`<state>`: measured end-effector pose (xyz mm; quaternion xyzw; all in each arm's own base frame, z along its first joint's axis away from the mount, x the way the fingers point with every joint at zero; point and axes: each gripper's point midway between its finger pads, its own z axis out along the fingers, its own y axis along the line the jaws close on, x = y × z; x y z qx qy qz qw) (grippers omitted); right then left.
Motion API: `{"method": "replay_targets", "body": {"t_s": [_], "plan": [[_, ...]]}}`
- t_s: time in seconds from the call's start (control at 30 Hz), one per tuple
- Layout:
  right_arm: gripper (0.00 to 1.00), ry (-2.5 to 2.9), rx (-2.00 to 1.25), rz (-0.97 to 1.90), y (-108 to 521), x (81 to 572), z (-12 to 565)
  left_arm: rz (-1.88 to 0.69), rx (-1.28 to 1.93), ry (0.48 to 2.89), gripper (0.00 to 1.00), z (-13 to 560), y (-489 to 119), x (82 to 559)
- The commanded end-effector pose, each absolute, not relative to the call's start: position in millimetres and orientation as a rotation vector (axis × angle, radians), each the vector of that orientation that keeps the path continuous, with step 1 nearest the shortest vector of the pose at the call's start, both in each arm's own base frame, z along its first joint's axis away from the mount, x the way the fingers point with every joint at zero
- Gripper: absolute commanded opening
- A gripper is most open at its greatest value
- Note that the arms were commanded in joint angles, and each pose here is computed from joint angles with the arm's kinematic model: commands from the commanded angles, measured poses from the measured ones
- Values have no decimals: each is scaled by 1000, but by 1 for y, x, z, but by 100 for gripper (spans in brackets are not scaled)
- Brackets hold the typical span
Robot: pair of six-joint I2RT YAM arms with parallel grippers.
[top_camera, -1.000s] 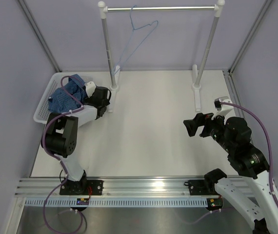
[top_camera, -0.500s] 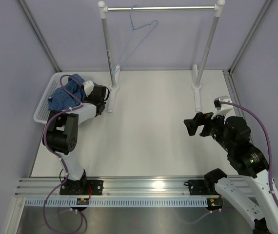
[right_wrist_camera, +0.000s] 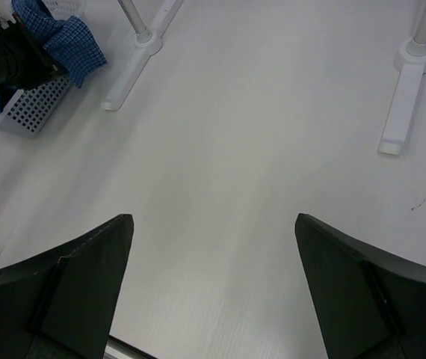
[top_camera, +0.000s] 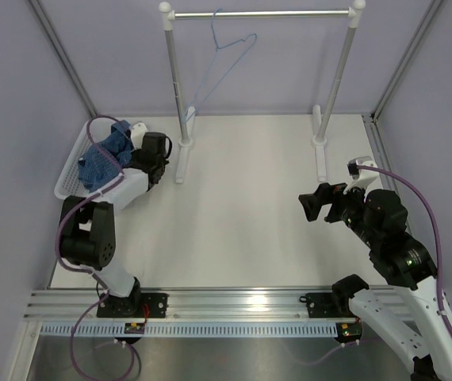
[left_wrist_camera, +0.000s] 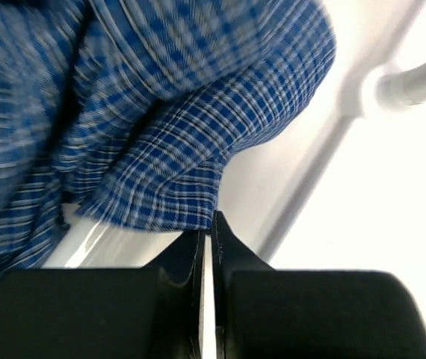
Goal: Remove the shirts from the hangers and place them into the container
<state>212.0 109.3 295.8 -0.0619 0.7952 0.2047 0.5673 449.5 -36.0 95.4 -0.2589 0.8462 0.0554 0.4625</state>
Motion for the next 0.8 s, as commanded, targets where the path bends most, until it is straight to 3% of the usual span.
{"method": "replay_targets", "body": {"t_s": [0.0, 0.2, 0.3, 0.5, 0.77], "plan": [[100, 1814, -148, 475, 107, 212, 314, -11, -625, 1841, 0, 216, -37, 452], [99, 1799, -154, 491, 111, 215, 318, 98, -645, 1693, 0, 301, 4, 423], [100, 1791, -161, 502, 114, 216, 321, 197, -693, 1665, 0, 307, 35, 418], [99, 1789, -170, 505, 116, 217, 325, 336, -902, 1774, 0, 243, 116, 415], [99, 1791, -151, 515, 113, 211, 326, 379, -992, 2133, 0, 119, 125, 417]]}}
